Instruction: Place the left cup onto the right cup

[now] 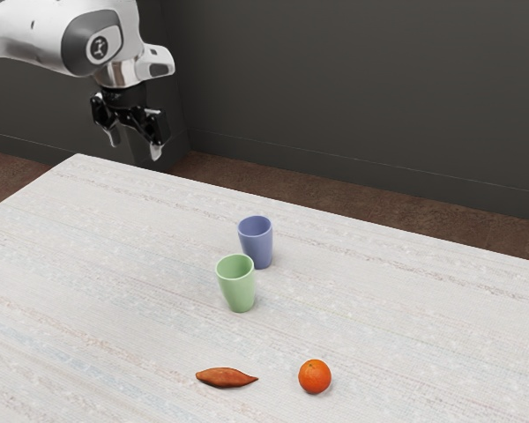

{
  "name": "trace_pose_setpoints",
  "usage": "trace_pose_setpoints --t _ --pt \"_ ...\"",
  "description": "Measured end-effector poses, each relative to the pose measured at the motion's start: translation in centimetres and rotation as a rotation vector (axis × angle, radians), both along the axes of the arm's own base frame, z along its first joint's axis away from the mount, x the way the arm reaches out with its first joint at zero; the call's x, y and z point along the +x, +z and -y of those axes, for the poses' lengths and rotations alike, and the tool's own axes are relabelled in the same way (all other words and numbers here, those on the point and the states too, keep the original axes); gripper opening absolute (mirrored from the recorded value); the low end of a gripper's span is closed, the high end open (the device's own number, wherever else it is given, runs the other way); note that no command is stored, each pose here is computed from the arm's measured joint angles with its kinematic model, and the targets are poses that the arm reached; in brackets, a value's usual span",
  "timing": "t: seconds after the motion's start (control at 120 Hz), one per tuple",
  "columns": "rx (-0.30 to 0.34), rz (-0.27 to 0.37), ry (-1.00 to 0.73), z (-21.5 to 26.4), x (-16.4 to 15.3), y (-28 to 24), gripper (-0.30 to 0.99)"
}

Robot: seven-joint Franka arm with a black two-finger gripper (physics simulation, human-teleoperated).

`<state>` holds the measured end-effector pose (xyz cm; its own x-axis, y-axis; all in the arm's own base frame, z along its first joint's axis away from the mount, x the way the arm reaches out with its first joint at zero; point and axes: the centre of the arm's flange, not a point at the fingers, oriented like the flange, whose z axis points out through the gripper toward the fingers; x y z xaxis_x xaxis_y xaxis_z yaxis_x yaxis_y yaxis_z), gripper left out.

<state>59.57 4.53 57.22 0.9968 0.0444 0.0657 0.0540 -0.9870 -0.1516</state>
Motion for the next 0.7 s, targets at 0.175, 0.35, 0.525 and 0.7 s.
trace_pose_setpoints --t 0.175,0.35,0.525,0.7 --pt "-0.028 -0.022 -0.042 3.1 3.7 -5.9 0.69" --pt "-0.062 -0.045 -0.07 6.0 6.6 -10.8 0.69" --pt "-0.083 -0.049 -0.07 6.9 9.4 -14.3 0.69" --pt "-0.096 -0.048 -0.069 7.4 10.9 -17.8 0.69"
